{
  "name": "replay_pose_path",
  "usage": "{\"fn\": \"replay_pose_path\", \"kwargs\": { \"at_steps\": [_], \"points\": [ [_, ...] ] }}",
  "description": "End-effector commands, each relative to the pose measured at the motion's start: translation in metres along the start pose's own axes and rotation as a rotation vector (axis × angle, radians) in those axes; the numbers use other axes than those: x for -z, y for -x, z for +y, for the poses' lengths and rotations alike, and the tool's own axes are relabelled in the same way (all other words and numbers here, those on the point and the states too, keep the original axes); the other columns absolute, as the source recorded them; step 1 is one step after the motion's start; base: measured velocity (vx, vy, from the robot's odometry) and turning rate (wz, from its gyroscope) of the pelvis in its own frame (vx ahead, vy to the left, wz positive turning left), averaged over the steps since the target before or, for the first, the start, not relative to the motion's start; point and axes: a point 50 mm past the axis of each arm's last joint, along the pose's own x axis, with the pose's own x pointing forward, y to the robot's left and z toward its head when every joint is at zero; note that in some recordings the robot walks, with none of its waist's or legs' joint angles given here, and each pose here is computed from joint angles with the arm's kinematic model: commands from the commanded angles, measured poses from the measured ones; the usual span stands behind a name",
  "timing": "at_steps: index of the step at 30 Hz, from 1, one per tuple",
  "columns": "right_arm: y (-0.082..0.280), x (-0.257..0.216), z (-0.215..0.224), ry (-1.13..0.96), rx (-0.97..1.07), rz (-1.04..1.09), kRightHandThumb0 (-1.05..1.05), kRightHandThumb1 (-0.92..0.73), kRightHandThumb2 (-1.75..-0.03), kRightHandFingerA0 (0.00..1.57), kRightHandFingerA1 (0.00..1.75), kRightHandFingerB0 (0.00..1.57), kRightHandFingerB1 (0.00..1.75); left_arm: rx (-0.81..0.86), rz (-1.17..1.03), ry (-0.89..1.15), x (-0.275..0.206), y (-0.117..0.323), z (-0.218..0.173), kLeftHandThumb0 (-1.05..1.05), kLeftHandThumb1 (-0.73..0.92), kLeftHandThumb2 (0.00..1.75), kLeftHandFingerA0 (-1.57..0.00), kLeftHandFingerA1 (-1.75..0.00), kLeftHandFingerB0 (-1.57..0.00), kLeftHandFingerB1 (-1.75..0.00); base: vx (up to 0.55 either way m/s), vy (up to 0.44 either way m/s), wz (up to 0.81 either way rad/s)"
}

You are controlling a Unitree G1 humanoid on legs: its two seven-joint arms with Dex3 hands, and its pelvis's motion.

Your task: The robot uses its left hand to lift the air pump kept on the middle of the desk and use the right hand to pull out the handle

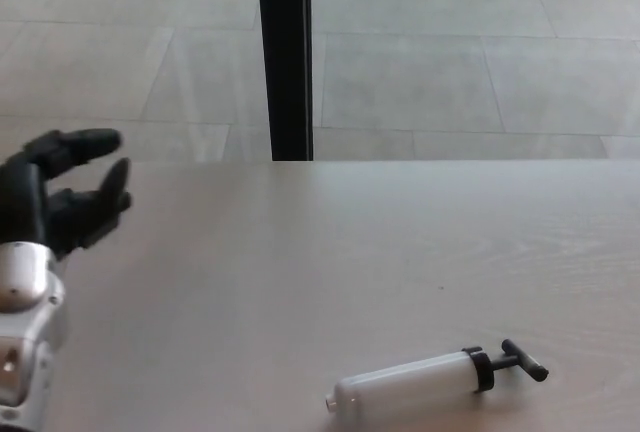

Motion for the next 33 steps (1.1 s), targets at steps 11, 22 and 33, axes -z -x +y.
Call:
{"fn": "replay_pose_path", "kwargs": {
  "at_steps": [11, 22, 33],
  "points": [
    [0.01, 0.016, 0.063, 0.105, -0.163, 0.081, -0.58, -0.56, -0.89, 0.48, 0.61, 0.31, 0.51, 0.546, -0.107, -0.729, 0.023, 0.072, -0.159, -0.35, 0.6, 0.62, -0.62, -0.91, -0.51, -0.63, 0.0, 0.0, 0.0],
    [0.011, 0.027, 0.06, 0.124, -0.137, 0.109, -0.57, -0.58, -0.89, 0.5, 0.62, 0.31, 0.51, 0.656, -0.121, -1.095, 0.037, 0.094, -0.182, -0.49, 0.54, 0.56, -0.45, -0.92, -0.41, -0.64, 0.0, 0.0, 0.0],
    [0.009, 0.026, 0.061, 0.137, -0.12, 0.11, -0.56, -0.57, -0.89, 0.52, 0.63, 0.32, 0.51, 0.625, -0.049, -1.209, 0.039, 0.103, -0.187, -0.72, 0.73, 0.61, -0.36, -0.8, -0.31, -0.59, 0.0, 0.0, 0.0]
  ]
}}
